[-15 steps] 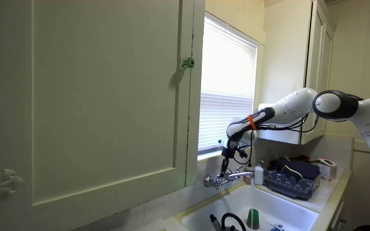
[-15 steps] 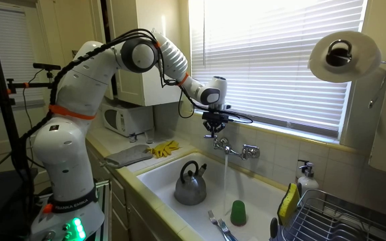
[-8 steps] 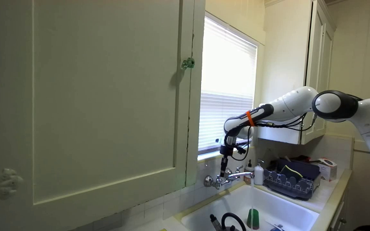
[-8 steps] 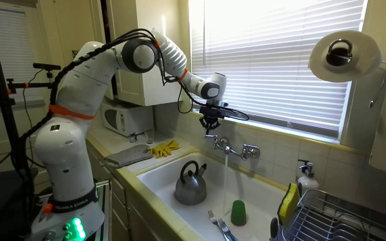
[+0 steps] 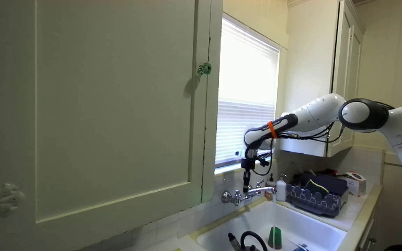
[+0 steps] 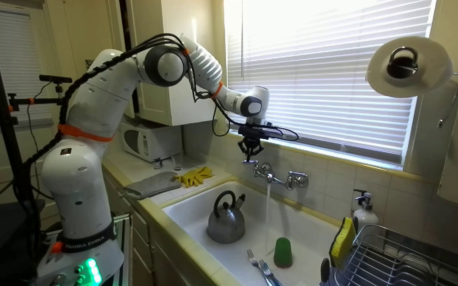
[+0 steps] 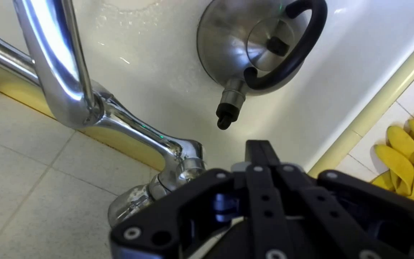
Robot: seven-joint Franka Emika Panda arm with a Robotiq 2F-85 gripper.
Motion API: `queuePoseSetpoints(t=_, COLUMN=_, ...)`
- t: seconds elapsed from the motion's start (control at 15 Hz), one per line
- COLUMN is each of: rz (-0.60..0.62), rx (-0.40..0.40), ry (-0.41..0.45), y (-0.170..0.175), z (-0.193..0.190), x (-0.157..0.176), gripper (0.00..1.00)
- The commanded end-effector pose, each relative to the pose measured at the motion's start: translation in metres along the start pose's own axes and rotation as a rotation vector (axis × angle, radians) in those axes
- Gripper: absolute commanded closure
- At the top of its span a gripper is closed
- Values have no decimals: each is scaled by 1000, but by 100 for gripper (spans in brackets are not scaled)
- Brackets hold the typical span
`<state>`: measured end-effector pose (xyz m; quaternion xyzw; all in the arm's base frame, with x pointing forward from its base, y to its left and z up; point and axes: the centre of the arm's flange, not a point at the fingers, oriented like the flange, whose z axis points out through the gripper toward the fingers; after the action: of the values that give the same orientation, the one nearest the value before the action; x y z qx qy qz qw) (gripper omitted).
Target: Close the tap
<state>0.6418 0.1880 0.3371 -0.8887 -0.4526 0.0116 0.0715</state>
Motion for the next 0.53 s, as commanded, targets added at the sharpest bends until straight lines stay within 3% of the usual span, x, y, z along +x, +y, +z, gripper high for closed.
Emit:
queuePoseSetpoints(t=0.0, rz=-6, rx=-11, ry=-18, y=0, z=18, x=7, gripper=100)
queuePoseSetpoints(t=0.47, rz=-32, rx=-60, ry=0, y=-4, z=30, x=19, gripper=100)
